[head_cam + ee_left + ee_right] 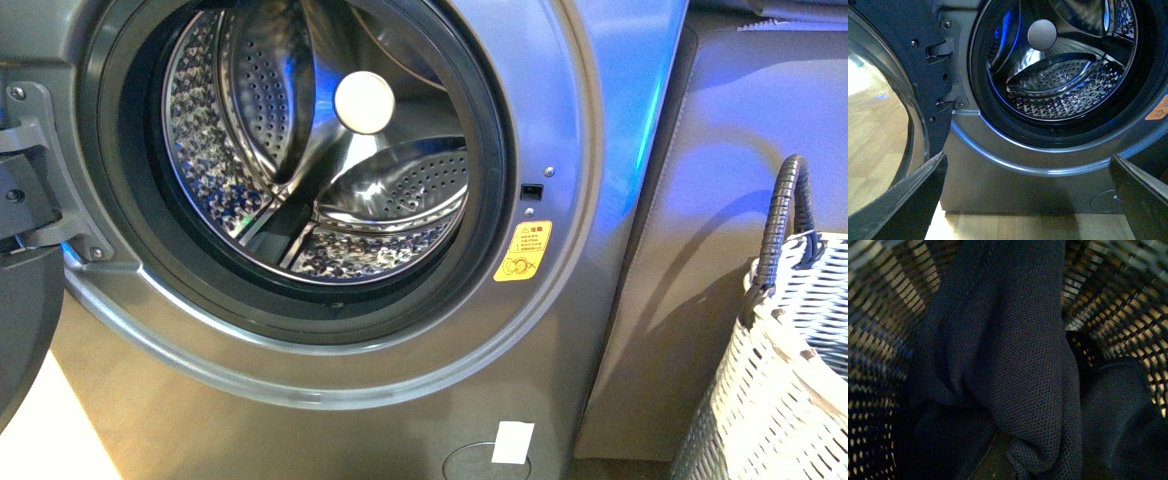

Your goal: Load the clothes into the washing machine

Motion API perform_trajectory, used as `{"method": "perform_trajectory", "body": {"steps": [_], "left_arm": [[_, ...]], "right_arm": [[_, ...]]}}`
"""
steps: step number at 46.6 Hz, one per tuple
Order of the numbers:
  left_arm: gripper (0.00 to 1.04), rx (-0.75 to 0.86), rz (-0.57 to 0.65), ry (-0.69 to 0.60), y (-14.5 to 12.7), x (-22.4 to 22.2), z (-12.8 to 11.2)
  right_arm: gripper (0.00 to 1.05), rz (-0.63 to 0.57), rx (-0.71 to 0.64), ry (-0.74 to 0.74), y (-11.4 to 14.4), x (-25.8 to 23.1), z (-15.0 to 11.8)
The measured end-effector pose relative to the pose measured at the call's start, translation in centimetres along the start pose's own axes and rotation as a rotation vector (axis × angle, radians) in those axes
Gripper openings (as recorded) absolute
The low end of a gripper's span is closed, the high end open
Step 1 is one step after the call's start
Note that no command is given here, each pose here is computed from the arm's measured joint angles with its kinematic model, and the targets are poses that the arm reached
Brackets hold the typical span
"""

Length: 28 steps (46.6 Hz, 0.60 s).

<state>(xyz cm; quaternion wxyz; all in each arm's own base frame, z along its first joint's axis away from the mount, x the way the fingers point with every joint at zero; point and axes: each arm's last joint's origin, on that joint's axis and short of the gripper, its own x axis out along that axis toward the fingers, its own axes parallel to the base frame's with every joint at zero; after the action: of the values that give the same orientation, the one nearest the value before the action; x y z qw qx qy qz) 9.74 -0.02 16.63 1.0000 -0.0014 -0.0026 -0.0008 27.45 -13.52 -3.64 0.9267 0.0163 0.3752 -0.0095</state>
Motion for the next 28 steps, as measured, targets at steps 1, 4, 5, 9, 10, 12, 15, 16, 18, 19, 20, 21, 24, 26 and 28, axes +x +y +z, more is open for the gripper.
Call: {"method": "perform_trajectory", "body": {"steps": [1,4,5,9,10,12,15,16,18,19,20,21,24,26,28], "left_arm": [[0.98,0.000,0.000,0.000,0.0,0.0,0.0],[0.98,0.000,0.000,0.000,0.0,0.0,0.0],[0.98,0.000,0.000,0.000,0.0,0.0,0.0],[0.98,0.000,0.000,0.000,0.0,0.0,0.0],[0.98,0.000,0.000,0.000,0.0,0.0,0.0],[0.98,0.000,0.000,0.000,0.0,0.0,0.0],[0.98,0.000,0.000,0.000,0.0,0.0,0.0],[0.98,0.000,0.000,0.000,0.0,0.0,0.0],[0.98,0.000,0.000,0.000,0.0,0.0,0.0],[0.98,0.000,0.000,0.000,0.0,0.0,0.0],[0.98,0.000,0.000,0.000,0.0,0.0,0.0],[0.98,0.000,0.000,0.000,0.0,0.0,0.0],[0.98,0.000,0.000,0.000,0.0,0.0,0.0],[0.98,0.000,0.000,0.000,0.0,0.0,0.0],[0.98,0.000,0.000,0.000,0.0,0.0,0.0]], "right_arm": [[0.10,0.001,0.001,-0.007,0.0,-0.2,0.3],[0.10,0.008,0.006,-0.046,-0.1,-1.4,1.7],[0.10,0.011,0.010,-0.059,-0.1,-1.8,2.2],[0.10,0.023,0.013,-0.108,-0.1,-3.3,3.9],[0.10,0.025,0.013,-0.122,-0.1,-3.8,4.4],[0.10,0.029,0.014,-0.152,0.0,-4.7,5.3],[0.10,0.040,0.010,-0.216,0.1,-6.7,7.4],[0.10,0.042,0.007,-0.242,0.2,-7.4,8.2],[0.10,0.049,0.001,-0.297,0.3,-9.0,9.8],[0.10,0.053,0.000,-0.323,0.4,-9.9,10.6],[0.10,0.056,-0.001,-0.342,0.5,-10.4,11.1],[0.10,0.061,-0.004,-0.367,0.6,-11.3,11.8],[0.10,0.077,-0.012,-0.437,1.0,-13.9,13.7],[0.10,0.082,-0.016,-0.466,1.2,-15.0,14.5],[0.10,0.087,-0.023,-0.497,1.3,-16.1,15.3]]}}
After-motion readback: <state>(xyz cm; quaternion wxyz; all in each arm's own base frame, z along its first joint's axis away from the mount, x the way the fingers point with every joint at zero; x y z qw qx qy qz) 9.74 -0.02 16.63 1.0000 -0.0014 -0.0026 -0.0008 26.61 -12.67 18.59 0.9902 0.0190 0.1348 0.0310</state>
